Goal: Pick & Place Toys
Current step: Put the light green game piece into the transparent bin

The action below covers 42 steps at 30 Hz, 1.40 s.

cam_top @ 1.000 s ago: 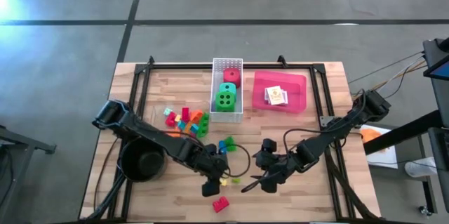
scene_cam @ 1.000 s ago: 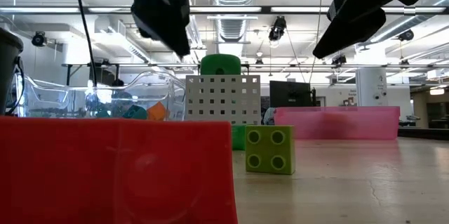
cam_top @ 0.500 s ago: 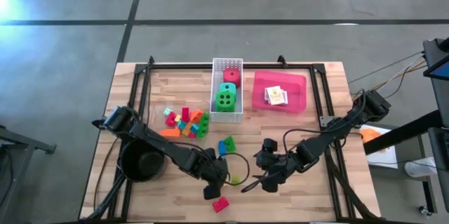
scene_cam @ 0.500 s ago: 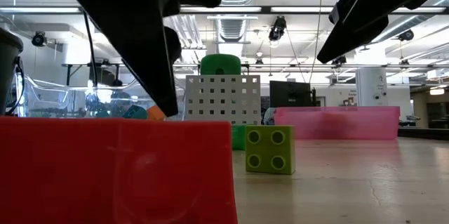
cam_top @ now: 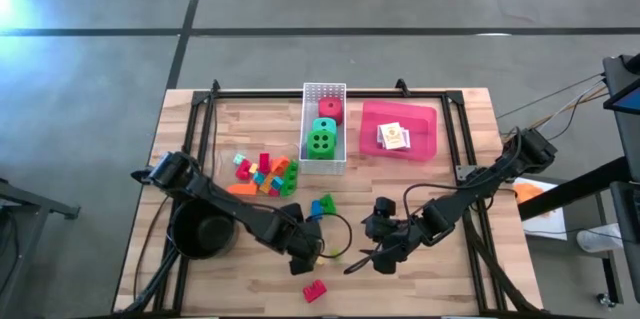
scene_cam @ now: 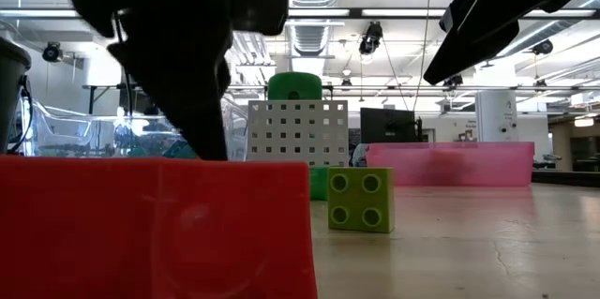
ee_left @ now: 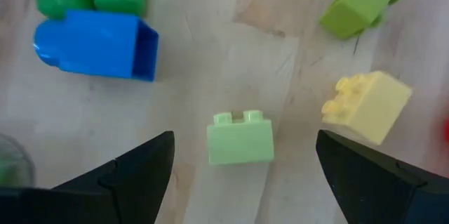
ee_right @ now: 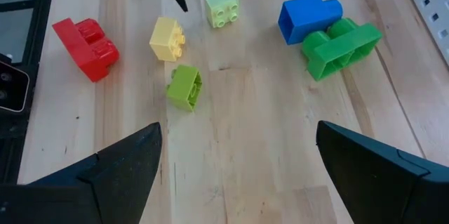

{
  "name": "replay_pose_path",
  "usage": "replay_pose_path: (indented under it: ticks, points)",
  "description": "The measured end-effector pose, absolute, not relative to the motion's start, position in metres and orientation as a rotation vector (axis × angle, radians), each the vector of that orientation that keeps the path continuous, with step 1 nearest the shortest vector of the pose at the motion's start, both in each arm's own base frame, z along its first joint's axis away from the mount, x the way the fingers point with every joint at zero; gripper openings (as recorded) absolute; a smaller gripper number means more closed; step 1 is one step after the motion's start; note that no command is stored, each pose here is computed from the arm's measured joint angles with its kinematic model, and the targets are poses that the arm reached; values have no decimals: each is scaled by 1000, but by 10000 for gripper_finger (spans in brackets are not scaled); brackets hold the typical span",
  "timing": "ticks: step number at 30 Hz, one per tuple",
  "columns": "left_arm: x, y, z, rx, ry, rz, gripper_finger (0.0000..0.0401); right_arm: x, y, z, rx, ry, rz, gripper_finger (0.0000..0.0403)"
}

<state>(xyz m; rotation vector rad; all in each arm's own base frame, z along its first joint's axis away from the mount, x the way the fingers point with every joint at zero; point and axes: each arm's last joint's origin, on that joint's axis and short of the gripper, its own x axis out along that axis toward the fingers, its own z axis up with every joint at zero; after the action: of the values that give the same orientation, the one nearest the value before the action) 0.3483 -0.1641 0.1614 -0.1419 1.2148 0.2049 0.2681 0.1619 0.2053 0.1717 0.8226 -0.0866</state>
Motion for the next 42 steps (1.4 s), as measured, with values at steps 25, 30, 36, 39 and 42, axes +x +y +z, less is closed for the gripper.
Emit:
replay_pose_path:
  ticks: [25,30,36,39,42]
  points:
    - [338,-158,124,-206,1121,189,349,268,162,205,173,820,-86,371]
    - [338,-158,123,-192,1120,183,347,268,162,205,173,821,-86,371]
    - [338,-157,123,-180,1123,178,300,268,162,205,173,820,-86,371]
    - [338,-157,123,-177,1120,183,257,268,162,205,173,821,-86,371]
    - [338,-157,122,-174,1117,187,210,268,162,205,173,821,-86,371]
